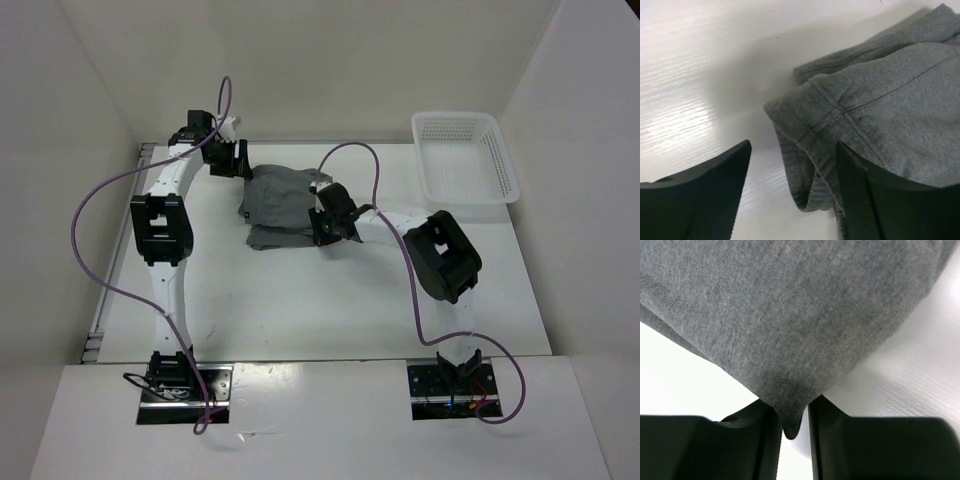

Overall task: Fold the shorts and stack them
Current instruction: Fold the shorts

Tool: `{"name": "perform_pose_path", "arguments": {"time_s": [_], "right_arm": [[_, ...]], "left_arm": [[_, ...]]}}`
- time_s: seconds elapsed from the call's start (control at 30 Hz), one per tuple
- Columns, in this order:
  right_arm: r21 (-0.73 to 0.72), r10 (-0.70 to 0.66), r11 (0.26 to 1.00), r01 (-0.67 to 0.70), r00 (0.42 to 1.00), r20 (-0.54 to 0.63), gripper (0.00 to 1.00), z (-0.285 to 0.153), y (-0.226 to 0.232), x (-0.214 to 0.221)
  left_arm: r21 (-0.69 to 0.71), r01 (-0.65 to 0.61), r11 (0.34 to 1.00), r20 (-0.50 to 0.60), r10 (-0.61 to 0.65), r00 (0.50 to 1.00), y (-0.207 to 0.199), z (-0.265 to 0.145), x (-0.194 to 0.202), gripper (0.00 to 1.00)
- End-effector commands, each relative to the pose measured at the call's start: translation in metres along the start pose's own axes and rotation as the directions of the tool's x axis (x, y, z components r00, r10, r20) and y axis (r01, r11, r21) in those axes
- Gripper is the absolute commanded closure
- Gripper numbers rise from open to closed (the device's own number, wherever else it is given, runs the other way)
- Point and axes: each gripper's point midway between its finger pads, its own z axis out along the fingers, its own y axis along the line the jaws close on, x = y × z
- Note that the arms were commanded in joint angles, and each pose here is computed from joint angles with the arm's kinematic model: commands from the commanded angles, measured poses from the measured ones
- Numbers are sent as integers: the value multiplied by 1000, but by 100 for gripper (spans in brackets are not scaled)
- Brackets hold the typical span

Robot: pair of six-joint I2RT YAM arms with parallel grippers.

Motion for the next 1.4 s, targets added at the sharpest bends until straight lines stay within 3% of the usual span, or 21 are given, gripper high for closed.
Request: {"name": "perform_pose_path", "arguments": {"time_s": [0.0,0.17,0.27,0.33,0.47,0.6,0.77,0.8,0.9,1.13,1.27,1.37], "right_arm": [[66,5,998,-2,999,-49,68,-6,-19,18],[58,12,998,-11,1000,-16,64,-16,-15,6],[36,11,999,-11,1000,-10,56,-19,-10,3],[29,12,1000,-11,1000,-20,45,-23,-9,6],[3,-1,1000,1,999,39,41,-49,-3,-3],[-2,-14,1000,14,994,109,34,-65,-2,-12],[19,-5,1000,3,994,113,34,-60,-5,-16],[30,9,999,-13,994,107,34,-57,-7,-14],[30,34,999,-37,994,101,34,-48,-7,-12],[36,82,996,-87,989,125,34,-36,-12,-17],[43,106,993,-113,984,141,34,-34,-13,-22],[62,145,986,-156,978,152,34,-34,-23,-25]], "left_arm": [[-37,-41,998,117,45,992,3,-30,-41,22],[-4,-66,998,191,65,979,-21,-87,-60,19],[23,-39,999,119,36,992,-37,-98,-34,19],[41,5,999,16,-6,1000,-43,-90,2,19],[100,89,991,-145,-74,987,-59,-85,63,19],[129,126,984,-228,-94,969,-70,-77,97,20],[150,133,980,-246,-94,965,-72,-63,109,21],[150,133,980,-246,-94,965,-70,-58,109,24],[217,138,966,-226,-88,970,-78,-54,100,53],[245,169,955,-257,-104,961,-84,-55,102,99],[222,217,951,-299,-145,943,-82,-75,107,100],[94,235,968,-375,-184,909,-65,-86,128,100]]}}
